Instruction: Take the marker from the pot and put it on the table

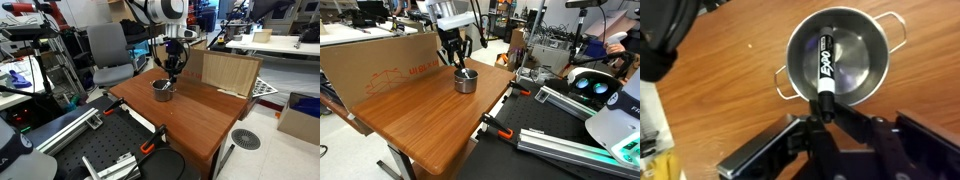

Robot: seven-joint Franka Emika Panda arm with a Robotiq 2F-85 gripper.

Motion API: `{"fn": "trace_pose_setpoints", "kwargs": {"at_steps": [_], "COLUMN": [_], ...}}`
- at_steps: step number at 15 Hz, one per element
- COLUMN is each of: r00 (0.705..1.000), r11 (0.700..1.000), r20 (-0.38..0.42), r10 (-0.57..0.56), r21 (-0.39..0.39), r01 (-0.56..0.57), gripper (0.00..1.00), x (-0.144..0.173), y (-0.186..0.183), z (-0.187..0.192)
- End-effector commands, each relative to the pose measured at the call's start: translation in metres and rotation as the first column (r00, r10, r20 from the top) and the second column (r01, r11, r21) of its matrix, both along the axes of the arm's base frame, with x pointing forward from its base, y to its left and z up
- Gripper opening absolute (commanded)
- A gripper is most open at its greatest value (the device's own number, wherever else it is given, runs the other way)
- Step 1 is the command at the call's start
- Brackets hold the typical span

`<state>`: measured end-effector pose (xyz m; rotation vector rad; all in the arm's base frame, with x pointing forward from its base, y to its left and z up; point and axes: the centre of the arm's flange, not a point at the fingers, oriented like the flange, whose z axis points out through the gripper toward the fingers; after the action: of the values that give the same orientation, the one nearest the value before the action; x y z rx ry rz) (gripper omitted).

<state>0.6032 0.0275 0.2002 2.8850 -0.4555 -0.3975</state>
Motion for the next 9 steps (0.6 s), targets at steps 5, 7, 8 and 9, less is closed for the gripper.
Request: {"fn": "trace_pose_setpoints", "kwargs": {"at_steps": [5, 7, 8, 9], "r00": [1.000, 0.999, 0.999, 0.998], "r11": [1.000, 0.999, 0.999, 0.998], "r20": [-0.011, 0.006, 0.015, 0.026], "r10": [0.029, 0.042, 0.044, 0.049], "r21": [0.011, 0.023, 0.029, 0.039], "r01": [-0.029, -0.042, -0.045, -0.050], "gripper": [0.06, 0.06, 0.06, 0.06], "x": [0.000, -0.003, -0.004, -0.005], "y": [-0.004, -0.005, -0.006, -0.006], "z": [0.012, 0.019, 0.024, 0.031]}}
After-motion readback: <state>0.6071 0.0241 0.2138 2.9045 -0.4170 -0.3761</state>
